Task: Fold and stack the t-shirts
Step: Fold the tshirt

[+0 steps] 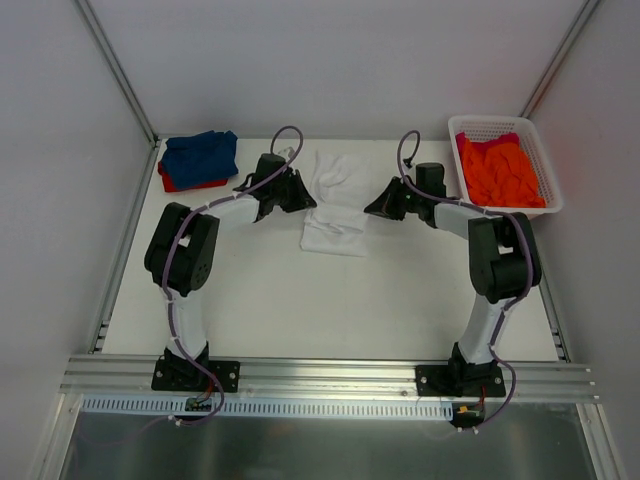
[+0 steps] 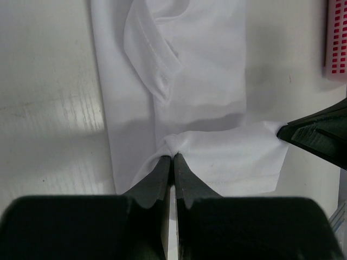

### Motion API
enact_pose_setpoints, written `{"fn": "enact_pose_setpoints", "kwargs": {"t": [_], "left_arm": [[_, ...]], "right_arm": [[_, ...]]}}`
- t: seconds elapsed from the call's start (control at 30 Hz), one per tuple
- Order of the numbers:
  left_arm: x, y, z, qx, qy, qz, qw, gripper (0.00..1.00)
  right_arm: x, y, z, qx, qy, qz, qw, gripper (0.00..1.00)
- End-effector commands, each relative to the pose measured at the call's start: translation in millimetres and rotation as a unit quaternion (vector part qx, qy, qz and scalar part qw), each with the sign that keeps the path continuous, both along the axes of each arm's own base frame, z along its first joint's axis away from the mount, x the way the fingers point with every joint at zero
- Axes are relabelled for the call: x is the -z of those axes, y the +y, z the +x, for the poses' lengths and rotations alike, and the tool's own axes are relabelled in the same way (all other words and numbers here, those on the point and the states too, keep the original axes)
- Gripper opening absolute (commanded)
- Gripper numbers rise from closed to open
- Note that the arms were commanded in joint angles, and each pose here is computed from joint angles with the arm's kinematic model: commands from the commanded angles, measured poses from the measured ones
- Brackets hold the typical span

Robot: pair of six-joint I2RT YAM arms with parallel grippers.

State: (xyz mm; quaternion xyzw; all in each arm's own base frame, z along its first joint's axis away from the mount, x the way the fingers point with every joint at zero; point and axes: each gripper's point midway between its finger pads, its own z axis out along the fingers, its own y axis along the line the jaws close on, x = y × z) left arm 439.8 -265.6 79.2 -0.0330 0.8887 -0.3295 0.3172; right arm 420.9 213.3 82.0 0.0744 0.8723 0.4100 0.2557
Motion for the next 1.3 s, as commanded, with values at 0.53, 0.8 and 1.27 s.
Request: {"fn": "enact_pose_setpoints", "kwargs": {"t": [0.53, 0.8, 1.27], "left_arm": [[7, -8, 45, 0.027, 0.013, -0.037, 0.999, 0.99], [-4, 17, 37, 0.003, 0.003, -0.024, 1.000, 0.99], [-26, 47, -35, -0.021, 0.009, -0.018, 1.000, 0.99]], "right_arm": [[0, -8, 38, 0.015, -0.009, 0.017, 1.000, 0.37], [-14, -36, 39, 0.045, -0.030, -0.052, 0.997, 0.38], [-52, -19, -32, 0.018, -0.065, -0.077, 0.995, 0.28]]}}
